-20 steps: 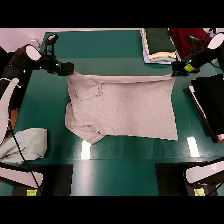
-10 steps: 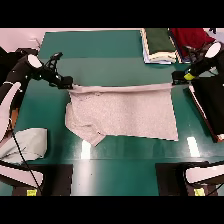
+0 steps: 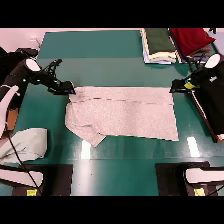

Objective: Fold the shirts.

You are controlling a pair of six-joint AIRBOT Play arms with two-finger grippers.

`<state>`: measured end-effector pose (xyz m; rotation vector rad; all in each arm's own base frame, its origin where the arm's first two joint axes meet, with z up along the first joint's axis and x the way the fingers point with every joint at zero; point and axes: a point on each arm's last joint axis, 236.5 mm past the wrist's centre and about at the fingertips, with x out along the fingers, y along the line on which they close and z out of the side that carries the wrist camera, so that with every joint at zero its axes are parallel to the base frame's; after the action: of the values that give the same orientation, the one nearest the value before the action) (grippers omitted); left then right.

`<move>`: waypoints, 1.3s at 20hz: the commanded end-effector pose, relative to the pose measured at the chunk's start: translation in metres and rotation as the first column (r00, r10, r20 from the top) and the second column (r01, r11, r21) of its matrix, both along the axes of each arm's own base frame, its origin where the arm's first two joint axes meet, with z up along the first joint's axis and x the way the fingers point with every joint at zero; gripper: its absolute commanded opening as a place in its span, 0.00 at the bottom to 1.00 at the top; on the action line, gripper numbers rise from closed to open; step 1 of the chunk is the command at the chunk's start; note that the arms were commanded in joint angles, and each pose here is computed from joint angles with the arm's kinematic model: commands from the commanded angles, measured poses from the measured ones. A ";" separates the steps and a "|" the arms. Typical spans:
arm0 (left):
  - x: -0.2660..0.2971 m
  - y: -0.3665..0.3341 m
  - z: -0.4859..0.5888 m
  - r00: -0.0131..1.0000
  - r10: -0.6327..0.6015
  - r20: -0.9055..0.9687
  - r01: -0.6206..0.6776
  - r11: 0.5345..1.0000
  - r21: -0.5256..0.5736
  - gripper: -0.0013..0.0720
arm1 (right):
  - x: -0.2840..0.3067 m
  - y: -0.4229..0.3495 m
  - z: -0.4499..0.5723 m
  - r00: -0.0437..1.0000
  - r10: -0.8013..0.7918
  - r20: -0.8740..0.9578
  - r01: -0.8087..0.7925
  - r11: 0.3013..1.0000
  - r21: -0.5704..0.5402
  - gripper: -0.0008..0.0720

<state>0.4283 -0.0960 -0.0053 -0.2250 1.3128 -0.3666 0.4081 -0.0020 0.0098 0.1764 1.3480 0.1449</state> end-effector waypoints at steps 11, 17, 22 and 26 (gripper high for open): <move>-0.183 -0.019 -0.056 0.965 0.170 -0.201 -0.194 0.975 -0.107 0.75 | -0.057 0.030 0.043 0.987 -0.066 0.145 0.046 0.990 0.137 0.60; -0.184 -0.064 -0.065 0.985 0.103 -0.141 -0.119 0.987 -0.111 0.75 | -0.060 0.037 0.045 0.989 -0.064 0.132 0.042 0.986 0.164 0.60; -0.191 -0.071 -0.078 0.983 0.073 -0.170 -0.089 0.992 -0.089 0.75 | -0.063 0.038 0.044 0.991 -0.059 0.121 0.038 0.986 0.165 0.60; -0.191 -0.068 -0.089 0.978 0.078 -0.193 -0.093 0.993 -0.070 0.24 | -0.063 0.038 0.044 0.991 -0.058 0.119 0.038 0.985 0.166 0.60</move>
<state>0.2393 -0.1658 -0.0862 -0.4068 1.4553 -0.3401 0.3463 0.0352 0.0539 0.3314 1.2019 0.2203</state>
